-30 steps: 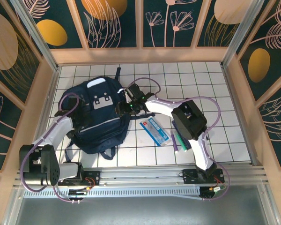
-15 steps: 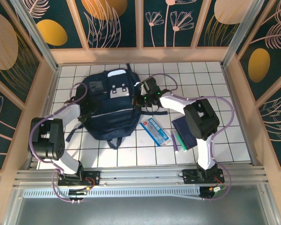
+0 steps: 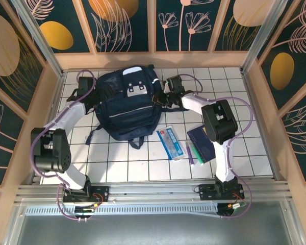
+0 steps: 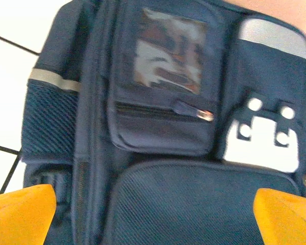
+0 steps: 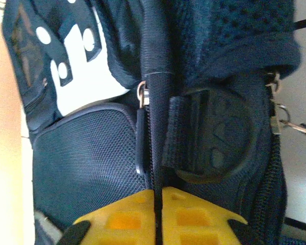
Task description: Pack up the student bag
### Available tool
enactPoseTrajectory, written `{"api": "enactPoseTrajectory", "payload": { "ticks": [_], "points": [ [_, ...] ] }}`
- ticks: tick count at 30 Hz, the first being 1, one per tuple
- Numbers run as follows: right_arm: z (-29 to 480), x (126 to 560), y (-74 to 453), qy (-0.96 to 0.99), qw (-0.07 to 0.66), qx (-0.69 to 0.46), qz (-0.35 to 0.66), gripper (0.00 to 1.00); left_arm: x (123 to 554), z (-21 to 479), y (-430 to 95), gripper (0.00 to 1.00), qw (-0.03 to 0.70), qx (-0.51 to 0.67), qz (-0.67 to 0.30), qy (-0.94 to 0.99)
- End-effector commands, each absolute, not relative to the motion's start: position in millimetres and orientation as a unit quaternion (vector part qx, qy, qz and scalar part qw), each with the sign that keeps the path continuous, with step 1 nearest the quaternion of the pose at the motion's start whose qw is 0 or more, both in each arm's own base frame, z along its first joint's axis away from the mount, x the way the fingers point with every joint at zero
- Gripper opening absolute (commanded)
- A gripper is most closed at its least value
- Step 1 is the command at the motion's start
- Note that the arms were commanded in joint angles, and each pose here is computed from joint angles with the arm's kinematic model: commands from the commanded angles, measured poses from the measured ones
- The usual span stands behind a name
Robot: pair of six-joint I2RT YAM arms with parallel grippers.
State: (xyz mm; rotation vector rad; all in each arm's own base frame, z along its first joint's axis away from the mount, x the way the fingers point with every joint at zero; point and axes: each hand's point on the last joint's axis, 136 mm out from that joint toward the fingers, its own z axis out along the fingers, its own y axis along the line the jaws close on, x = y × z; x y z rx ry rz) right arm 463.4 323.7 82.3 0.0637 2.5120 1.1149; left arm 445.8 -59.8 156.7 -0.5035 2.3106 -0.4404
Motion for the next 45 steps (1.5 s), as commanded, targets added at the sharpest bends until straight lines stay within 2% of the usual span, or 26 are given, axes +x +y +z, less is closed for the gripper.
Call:
{"api": "enactPoseTrajectory", "payload": {
  "ticks": [1,3,6,8,13,16,21,24,25,26,27,28,29,32,35,37,40,45],
  "points": [
    [119,455,350,0.87,0.193,-0.034,0.453,0.26,420,192,-98,0.99,0.392,-0.067,-0.209,0.893],
    [129,451,335,0.874,0.218,-0.055,0.431,0.4,404,190,-126,0.97,0.39,0.014,-0.203,0.898],
    [141,444,295,0.879,0.25,-0.051,0.402,0.48,382,171,-163,0.96,0.355,0.113,-0.174,0.911],
    [145,440,264,0.882,0.268,-0.032,0.386,0.5,369,160,-189,0.95,0.32,0.172,-0.164,0.917],
    [153,419,196,0.902,0.318,0.004,0.292,0.53,369,121,-214,0.93,0.282,0.287,-0.026,0.915],
    [155,403,182,0.903,0.33,0.013,0.274,0.54,379,97,-213,0.91,0.248,0.293,0.012,0.923],
    [157,388,168,0.898,0.353,0.025,0.261,0.54,389,80,-215,0.9,0.247,0.299,0.044,0.921],
    [160,385,171,0.893,0.36,0.017,0.271,0.54,399,74,-206,0.79,0.255,0.29,0.082,0.919],
    [163,385,171,0.89,0.367,0.01,0.272,0.54,403,73,-204,0.68,0.26,0.289,0.095,0.916],
    [165,385,172,0.888,0.371,0.006,0.272,0.54,407,73,-201,0.55,0.266,0.289,0.106,0.914],
    [169,386,172,0.885,0.378,0.001,0.272,0.54,411,76,-198,0.38,0.275,0.288,0.119,0.91],
    [172,386,172,0.883,0.383,-0.006,0.271,0.54,412,82,-198,0.15,0.279,0.294,0.121,0.906],
    [175,387,174,0.88,0.388,-0.015,0.273,0.55,412,91,-200,0.01,0.283,0.3,0.116,0.903],
    [182,383,189,0.865,0.399,-0.093,0.29,0.56,413,140,-202,0.0,0.333,0.298,0.105,0.888],
    [180,351,229,0.805,0.382,-0.272,0.363,0.58,405,192,-200,0.0,0.404,0.3,0.087,0.86],
    [167,353,234,0.797,0.377,-0.315,0.351,0.58,396,218,-201,0.0,0.441,0.306,0.067,0.841],
    [163,370,238,0.778,0.4,-0.357,0.327,0.58,383,235,-210,0.0,0.465,0.333,0.028,0.82],
    [159,384,255,0.725,0.441,-0.422,0.318,0.58,376,236,-212,0.0,0.471,0.35,0.016,0.81]
  ]
}}
